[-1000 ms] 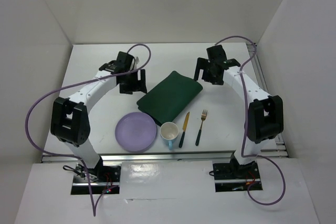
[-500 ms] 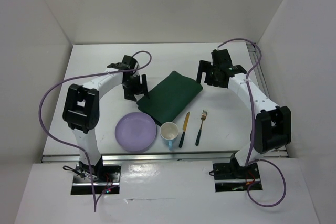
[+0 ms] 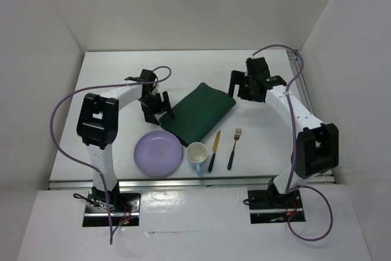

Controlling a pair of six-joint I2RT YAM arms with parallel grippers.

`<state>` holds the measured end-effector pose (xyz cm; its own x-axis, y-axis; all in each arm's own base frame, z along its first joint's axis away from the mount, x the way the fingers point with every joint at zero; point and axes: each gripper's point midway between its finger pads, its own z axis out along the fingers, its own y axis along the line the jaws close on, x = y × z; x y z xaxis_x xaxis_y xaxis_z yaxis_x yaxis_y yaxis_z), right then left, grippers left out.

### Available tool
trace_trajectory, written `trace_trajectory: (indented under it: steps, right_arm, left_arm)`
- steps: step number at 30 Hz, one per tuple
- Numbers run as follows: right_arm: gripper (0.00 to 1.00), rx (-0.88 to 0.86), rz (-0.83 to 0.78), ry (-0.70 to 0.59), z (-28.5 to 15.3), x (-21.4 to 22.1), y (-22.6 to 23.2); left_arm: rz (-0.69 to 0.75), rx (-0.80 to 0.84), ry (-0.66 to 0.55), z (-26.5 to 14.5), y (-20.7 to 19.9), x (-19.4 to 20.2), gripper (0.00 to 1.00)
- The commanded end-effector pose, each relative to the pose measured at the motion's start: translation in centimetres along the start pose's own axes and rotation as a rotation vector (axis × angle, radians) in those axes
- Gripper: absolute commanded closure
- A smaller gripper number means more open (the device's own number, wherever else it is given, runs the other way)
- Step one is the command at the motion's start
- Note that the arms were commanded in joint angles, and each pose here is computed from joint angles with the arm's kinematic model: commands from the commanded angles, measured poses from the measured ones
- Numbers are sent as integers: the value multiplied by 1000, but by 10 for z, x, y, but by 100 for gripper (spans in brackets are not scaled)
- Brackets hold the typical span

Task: Set the dinner table for one person

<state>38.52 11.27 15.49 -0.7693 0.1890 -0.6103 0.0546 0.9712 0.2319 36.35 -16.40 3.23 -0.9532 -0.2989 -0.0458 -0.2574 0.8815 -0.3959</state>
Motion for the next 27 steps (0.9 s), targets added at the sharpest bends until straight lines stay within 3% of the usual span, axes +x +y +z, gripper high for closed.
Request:
trace_trajectory:
  steps: [1, 4, 15, 22, 27]
  right_arm:
    - [0, -54, -4, -17, 6, -8, 9]
    - [0, -66, 5, -14, 7, -10, 12]
    - [0, -100, 2, 22, 25, -12, 19]
    - [0, -100, 21, 2, 36, -40, 14]
    - [0, -99, 37, -9, 33, -45, 6]
  left_arm:
    - [-45, -51, 22, 9, 5, 4, 11]
    - [-52, -47, 16, 15, 6, 3, 11]
    - [-42, 34, 41, 28, -13, -2, 26]
    - [-4, 94, -11, 16, -38, -28, 39]
    - [18, 162, -27, 7, -55, -35, 42]
